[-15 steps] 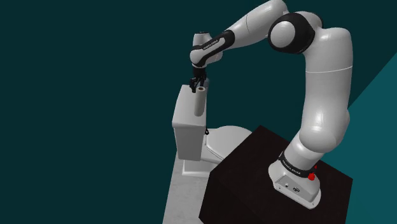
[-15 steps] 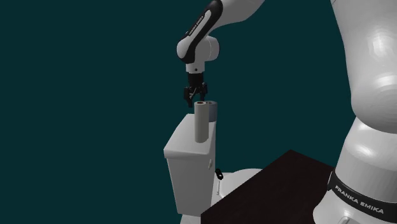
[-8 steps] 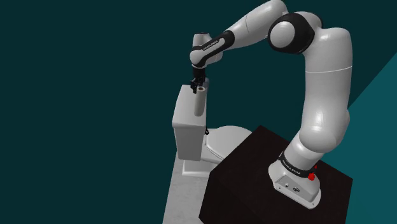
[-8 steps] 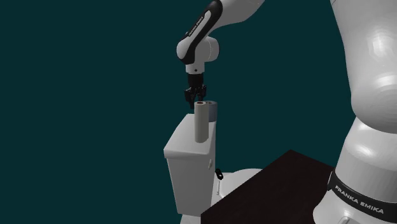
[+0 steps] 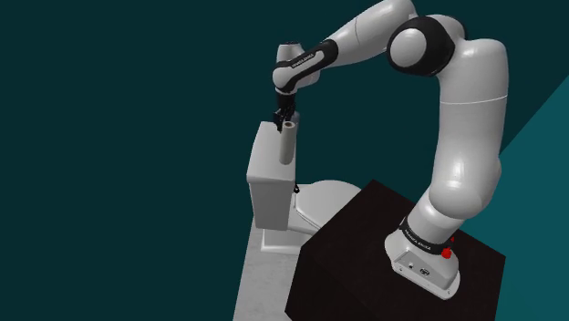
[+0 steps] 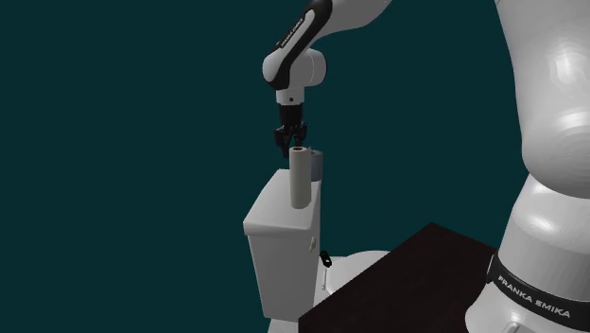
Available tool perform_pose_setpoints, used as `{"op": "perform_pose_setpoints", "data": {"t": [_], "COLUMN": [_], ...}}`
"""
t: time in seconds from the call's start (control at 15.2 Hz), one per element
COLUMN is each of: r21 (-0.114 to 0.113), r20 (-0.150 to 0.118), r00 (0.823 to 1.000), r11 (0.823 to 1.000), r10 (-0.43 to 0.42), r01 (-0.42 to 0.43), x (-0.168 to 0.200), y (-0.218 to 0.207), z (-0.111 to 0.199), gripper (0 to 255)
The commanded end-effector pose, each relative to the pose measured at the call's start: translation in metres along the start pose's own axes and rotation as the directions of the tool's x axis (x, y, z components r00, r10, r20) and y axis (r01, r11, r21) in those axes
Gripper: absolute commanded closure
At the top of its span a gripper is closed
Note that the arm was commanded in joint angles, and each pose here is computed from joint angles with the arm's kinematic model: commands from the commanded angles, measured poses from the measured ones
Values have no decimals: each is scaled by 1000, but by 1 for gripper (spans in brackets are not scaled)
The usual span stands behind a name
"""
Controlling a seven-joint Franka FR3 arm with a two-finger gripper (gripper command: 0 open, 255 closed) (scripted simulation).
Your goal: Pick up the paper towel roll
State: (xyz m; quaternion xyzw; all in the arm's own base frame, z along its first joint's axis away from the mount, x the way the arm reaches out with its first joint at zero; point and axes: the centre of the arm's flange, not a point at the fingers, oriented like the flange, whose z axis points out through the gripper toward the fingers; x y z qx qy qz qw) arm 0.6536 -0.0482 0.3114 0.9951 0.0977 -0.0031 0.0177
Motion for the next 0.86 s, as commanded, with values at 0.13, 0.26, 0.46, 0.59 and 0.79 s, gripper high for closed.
{"op": "perform_pose_setpoints", "data": {"t": [0.13, 0.26, 0.46, 0.59, 0.79], "r21": [0, 0, 0, 0, 0], "r20": [0, 0, 0, 0, 0], "r00": [1000, 1000, 1000, 1000, 1000], "r11": [1000, 1000, 1000, 1000, 1000], "r10": [0, 0, 0, 0, 0], "r01": [0, 0, 0, 0, 0], "x": [0, 0, -1, -1, -1], "y": [1, 1, 2, 2, 2], "z": [-21, -31, -47, -58, -64], "gripper": [255, 255, 255, 255, 255]}}
